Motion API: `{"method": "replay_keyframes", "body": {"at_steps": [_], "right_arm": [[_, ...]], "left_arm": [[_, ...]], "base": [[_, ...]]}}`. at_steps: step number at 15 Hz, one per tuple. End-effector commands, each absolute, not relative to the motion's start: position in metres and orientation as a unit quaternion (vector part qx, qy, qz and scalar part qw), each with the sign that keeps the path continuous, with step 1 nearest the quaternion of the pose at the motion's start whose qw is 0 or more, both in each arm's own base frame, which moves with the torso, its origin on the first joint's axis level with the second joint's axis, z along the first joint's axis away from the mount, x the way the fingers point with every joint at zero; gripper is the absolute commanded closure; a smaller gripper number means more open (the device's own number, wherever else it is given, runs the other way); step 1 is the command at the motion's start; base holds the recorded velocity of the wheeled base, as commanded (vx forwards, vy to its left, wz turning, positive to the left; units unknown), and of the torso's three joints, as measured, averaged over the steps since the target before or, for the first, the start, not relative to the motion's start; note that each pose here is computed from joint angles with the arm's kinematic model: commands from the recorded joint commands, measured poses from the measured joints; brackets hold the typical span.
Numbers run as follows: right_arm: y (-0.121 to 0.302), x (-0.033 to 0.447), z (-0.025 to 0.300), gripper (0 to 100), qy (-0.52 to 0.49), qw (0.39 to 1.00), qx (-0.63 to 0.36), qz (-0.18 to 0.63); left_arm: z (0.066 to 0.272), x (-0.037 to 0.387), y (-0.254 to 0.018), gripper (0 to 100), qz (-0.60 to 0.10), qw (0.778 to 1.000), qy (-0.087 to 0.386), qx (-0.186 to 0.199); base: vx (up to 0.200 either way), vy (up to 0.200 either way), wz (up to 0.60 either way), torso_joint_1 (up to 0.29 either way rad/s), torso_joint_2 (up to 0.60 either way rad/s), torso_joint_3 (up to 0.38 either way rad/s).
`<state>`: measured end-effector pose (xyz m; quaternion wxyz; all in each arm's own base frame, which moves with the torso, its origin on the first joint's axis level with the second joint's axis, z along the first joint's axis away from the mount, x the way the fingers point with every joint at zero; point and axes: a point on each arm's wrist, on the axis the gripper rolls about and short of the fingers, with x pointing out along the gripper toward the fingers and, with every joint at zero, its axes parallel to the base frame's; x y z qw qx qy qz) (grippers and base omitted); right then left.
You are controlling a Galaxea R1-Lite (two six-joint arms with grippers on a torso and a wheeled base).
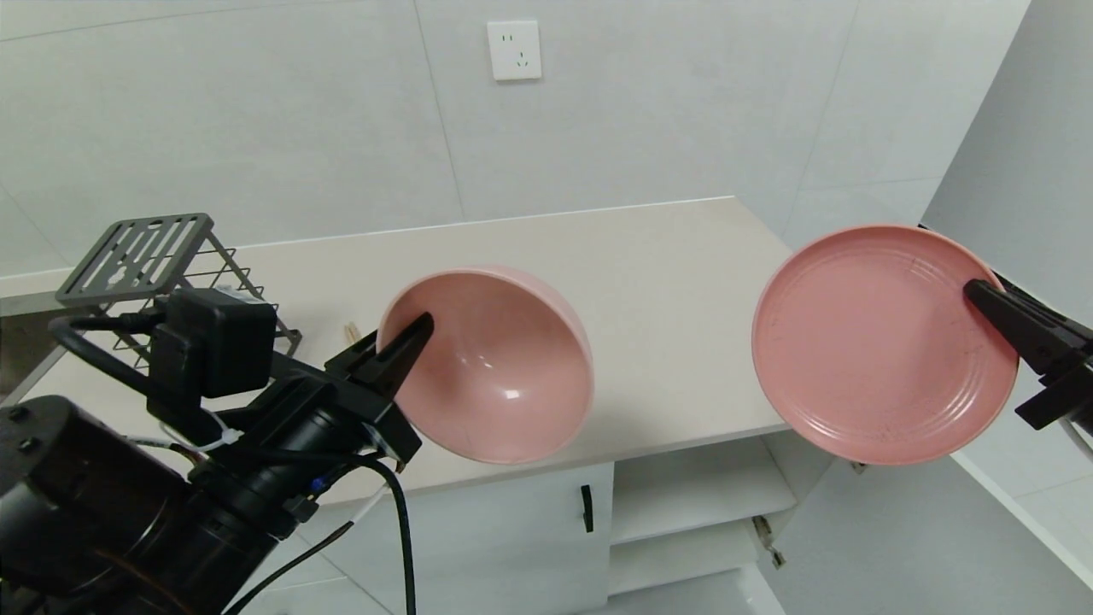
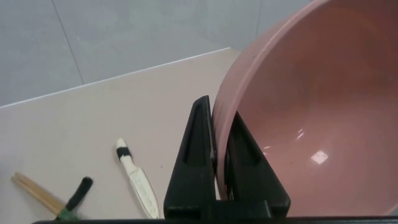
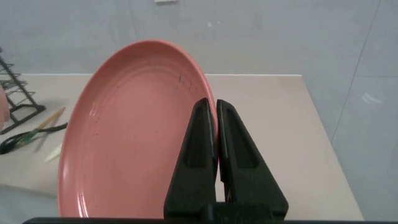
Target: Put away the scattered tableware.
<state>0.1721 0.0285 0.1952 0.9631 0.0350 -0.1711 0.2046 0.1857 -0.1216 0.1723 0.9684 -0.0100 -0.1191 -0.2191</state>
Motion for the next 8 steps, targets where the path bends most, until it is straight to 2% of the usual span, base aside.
{"method": "replay_keyframes", "body": {"at_steps": [1, 5, 8], "right_arm": [[0.0286, 0.1717, 0.1955, 100, -0.172, 0.963, 0.035, 0.205], [0.0285, 0.1711, 0.1970, 100, -0.176, 0.962, 0.035, 0.205], [0.0283, 0.1693, 0.1996, 100, -0.182, 0.961, 0.034, 0.205]], "left_arm": [[0.1727, 0.1851, -0.1211, 100, -0.220, 0.968, -0.120, -0.010], [0.1703, 0.1859, -0.1216, 100, -0.219, 0.969, -0.115, -0.008], [0.1710, 0.1851, -0.1211, 100, -0.219, 0.969, -0.117, -0.007]], "base": [[0.000, 0.000, 0.00, 0.000, 0.00, 0.000], [0.000, 0.000, 0.00, 0.000, 0.00, 0.000], [0.000, -0.200, 0.00, 0.001, 0.00, 0.009]]}}
